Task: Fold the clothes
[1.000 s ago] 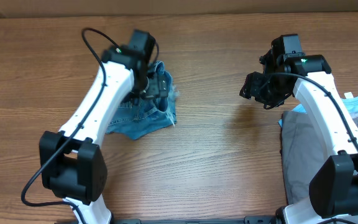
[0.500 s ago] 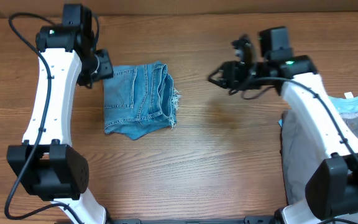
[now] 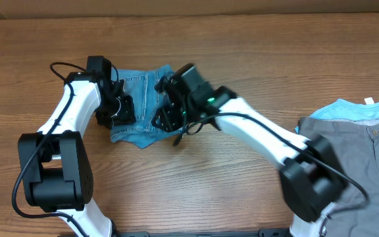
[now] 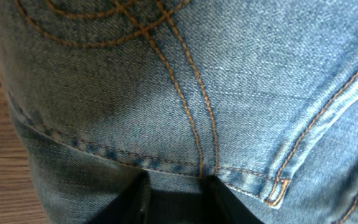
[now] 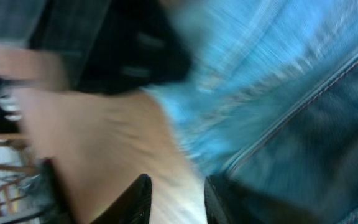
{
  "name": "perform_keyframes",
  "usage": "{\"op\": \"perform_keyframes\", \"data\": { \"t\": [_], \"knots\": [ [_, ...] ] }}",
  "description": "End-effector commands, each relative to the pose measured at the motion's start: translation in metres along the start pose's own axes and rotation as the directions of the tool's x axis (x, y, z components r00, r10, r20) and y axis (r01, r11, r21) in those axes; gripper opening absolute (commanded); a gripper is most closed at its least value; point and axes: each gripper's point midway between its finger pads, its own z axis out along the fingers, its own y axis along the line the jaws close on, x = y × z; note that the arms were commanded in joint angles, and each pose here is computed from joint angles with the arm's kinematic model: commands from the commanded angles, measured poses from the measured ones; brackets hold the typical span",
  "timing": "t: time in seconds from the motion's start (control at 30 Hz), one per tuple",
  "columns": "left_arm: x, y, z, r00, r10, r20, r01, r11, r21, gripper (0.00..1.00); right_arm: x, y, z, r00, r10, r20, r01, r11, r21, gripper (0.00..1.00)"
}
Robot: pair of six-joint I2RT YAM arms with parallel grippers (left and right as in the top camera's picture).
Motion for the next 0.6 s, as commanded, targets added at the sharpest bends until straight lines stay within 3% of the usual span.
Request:
{"op": "perform_keyframes", "data": {
  "t": [0.0, 0.13, 0.2, 0.37, 0.4, 0.5, 0.57],
  "knots": [
    [0.010, 0.002, 0.004, 0.999, 0.012, -0.032, -0.011, 1.000, 0.009, 0.31, 0.009, -0.063, 0.026, 0.982, 0.187, -0.005, -0.184, 0.967, 0.174, 0.21],
    [0.010, 0.002, 0.003, 0.999, 0.011, -0.032, -0.010, 1.000, 0.009, 0.31, 0.030, -0.114, 0.034, 0.919, 0.394, -0.025, -0.375, 0.889, 0.261, 0.12],
    [0.008, 0.003, 0.000, 1.000, 0.005, -0.028, -0.005, 1.000, 0.010, 0.45, 0.038, -0.128, 0.028, 0.888, 0.458, -0.035, -0.430, 0.856, 0.285, 0.11],
    [-0.010, 0.005, -0.021, 1.000, -0.009, 0.016, 0.009, 1.000, 0.018, 0.51, 0.044, -0.118, 0.018, 0.900, 0.419, -0.121, -0.391, 0.898, 0.203, 0.13],
    [-0.015, 0.005, -0.027, 0.999, -0.011, 0.030, 0.010, 1.000, 0.017, 0.56, 0.045, -0.116, 0.016, 0.901, 0.414, -0.129, -0.385, 0.901, 0.198, 0.13],
    [-0.033, 0.013, -0.051, 0.996, -0.029, 0.085, 0.029, 1.000, -0.001, 0.87, 0.046, -0.110, 0.008, 0.909, 0.394, -0.138, -0.364, 0.910, 0.198, 0.14],
    [-0.044, 0.024, -0.061, 0.991, -0.049, 0.126, 0.051, 0.999, -0.010, 1.00, 0.043, -0.106, 0.002, 0.912, 0.388, -0.131, -0.361, 0.912, 0.193, 0.15]
  ]
}}
